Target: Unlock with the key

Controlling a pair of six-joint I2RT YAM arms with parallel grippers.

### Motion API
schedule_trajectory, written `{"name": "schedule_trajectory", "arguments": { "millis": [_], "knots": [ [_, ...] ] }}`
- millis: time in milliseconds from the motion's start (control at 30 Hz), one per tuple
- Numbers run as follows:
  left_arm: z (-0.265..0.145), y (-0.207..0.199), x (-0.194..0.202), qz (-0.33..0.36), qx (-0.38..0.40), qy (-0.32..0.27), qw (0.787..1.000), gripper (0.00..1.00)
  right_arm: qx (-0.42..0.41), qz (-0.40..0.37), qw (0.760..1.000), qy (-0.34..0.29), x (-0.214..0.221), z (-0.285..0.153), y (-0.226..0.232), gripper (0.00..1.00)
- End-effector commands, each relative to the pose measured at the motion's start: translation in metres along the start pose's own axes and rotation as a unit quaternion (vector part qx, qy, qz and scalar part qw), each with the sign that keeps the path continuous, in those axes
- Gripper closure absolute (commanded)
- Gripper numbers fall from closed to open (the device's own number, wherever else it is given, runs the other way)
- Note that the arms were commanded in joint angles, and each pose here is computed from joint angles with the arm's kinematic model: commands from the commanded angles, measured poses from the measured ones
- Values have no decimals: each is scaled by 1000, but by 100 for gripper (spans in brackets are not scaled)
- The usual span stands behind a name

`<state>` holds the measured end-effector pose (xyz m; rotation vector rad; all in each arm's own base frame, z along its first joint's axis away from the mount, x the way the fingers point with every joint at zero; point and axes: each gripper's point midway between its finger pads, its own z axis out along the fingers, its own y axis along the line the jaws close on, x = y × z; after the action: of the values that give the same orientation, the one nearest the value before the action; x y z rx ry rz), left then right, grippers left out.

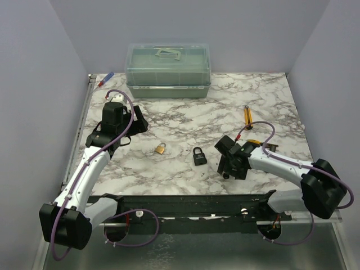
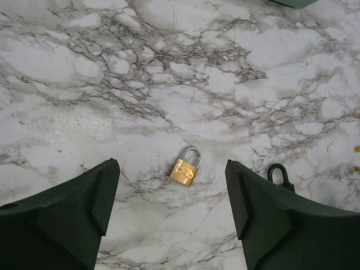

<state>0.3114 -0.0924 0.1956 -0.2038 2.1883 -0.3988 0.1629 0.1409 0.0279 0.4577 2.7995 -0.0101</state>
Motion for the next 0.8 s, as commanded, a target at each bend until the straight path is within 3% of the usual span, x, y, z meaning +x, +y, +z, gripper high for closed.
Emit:
{"name": "schedule_trajectory", "arguments": {
  "millis": [0,200,600,767],
  "knots": [
    [-4,-3,-11,8,-2,-13,1000,18,28,9,999,-13,-1,11,-7,31],
    [-4,-4,-10,9,-3,-13,1000,18,28,-2,1000,-7,2,18,-6,41],
    [-5,-4,-11,9,-2,-14,1000,19,47,-23,999,-4,2,28,-7,51],
    [-5,-4,-11,10,-2,-14,1000,19,49,-22,999,-4,3,29,-9,66]
  ]
}}
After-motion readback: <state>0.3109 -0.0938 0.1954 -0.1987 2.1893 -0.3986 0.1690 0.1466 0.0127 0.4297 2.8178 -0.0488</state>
